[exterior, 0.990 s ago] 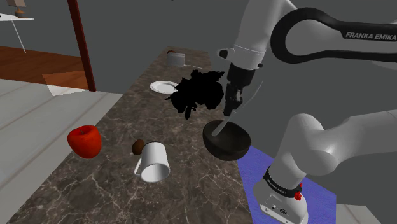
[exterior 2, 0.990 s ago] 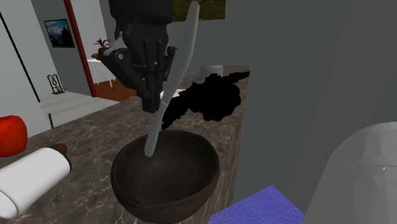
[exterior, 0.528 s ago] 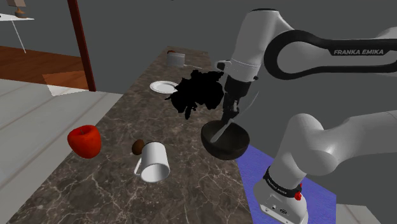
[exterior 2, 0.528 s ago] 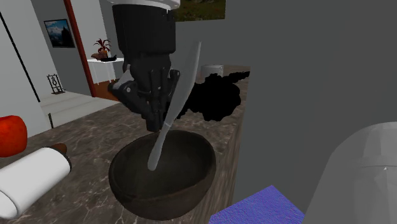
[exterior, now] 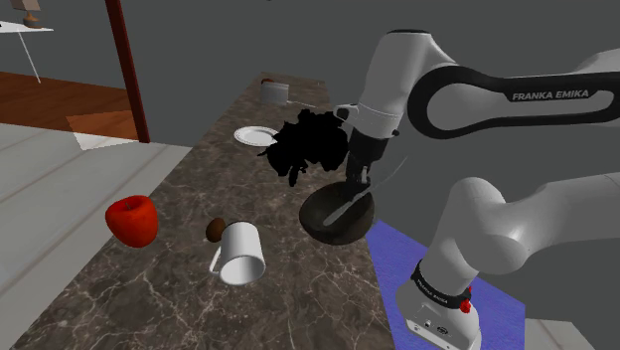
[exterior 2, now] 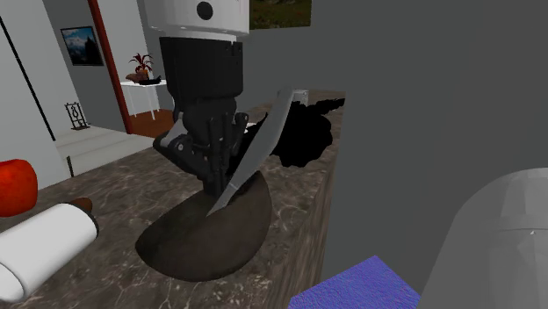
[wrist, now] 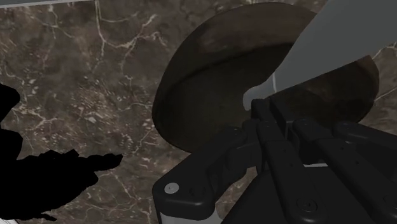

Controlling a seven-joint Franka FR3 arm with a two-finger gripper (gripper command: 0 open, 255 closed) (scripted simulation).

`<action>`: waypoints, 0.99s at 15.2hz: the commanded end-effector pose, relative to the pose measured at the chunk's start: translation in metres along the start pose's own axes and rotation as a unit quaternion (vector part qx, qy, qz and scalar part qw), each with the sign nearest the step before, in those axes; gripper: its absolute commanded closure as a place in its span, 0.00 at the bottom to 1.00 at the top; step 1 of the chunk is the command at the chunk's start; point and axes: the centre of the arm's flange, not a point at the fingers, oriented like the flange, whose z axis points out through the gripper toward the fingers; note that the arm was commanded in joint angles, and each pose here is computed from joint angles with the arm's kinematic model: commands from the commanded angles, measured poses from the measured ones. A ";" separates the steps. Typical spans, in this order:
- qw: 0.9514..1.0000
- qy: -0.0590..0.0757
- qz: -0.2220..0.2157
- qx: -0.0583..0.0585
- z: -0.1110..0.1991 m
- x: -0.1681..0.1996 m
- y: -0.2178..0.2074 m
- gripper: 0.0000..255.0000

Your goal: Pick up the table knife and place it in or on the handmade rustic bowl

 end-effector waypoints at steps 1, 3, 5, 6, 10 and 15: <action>1.000 -0.003 0.000 0.001 0.003 0.000 0.000 1.00; 1.000 -0.003 0.000 0.001 0.003 0.000 0.000 1.00; 1.000 -0.003 0.000 0.001 0.004 0.000 0.001 0.00; 1.000 -0.003 0.000 0.001 0.004 0.000 0.001 0.00; 1.000 -0.003 0.000 0.001 -0.010 0.000 0.000 0.00; 1.000 -0.003 0.000 0.001 -0.047 0.000 0.000 0.00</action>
